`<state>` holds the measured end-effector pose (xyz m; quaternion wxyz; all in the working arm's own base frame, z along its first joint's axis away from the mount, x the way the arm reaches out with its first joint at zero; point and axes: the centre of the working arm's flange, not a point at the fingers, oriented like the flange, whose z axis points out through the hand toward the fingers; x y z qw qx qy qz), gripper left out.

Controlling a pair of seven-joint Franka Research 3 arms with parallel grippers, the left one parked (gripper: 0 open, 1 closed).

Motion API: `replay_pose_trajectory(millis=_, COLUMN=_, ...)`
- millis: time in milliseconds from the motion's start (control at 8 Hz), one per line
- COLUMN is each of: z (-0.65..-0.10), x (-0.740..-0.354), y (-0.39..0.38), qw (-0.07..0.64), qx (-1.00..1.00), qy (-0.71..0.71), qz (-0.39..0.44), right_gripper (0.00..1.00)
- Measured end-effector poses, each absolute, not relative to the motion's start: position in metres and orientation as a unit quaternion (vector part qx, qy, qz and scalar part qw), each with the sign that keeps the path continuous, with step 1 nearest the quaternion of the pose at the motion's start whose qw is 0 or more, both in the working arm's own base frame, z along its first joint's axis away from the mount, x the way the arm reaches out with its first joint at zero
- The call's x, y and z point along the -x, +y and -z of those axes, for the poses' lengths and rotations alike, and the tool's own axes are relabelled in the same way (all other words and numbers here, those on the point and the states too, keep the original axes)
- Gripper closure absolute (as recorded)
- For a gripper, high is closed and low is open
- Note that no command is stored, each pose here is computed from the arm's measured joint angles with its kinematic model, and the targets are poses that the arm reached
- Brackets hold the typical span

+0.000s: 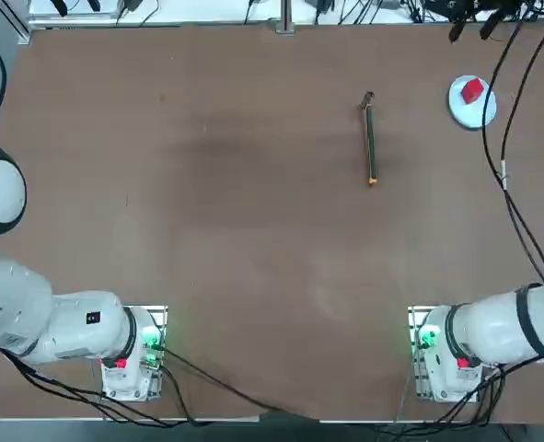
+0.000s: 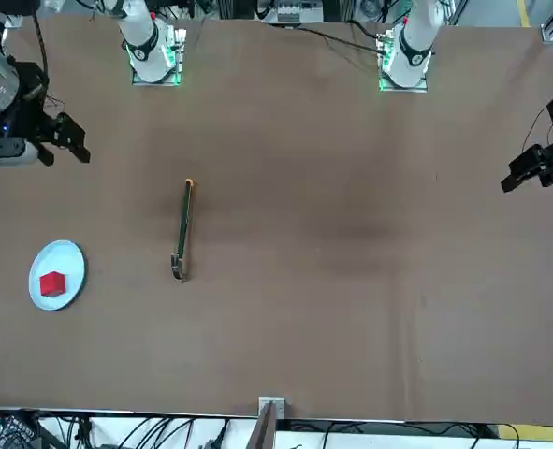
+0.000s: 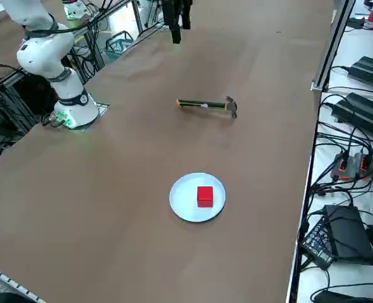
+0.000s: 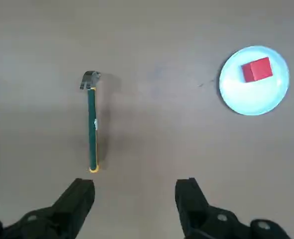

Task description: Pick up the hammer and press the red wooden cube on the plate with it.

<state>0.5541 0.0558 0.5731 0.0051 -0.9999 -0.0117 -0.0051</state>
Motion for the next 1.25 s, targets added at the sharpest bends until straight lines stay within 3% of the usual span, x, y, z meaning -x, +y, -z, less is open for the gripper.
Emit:
replay_pose_trajectory(millis=625, z=-0.408, x=-0.607, y=0.142, qw=-0.005, qx=1.0, qy=-0.005, qz=0.003, right_gripper=0.0)
replay_pose_trajectory(millis=1250, z=-0.276, x=-0.6, y=0.192, qw=-0.008, qx=0.997, qy=0.074, qz=0.015, right_gripper=0.0)
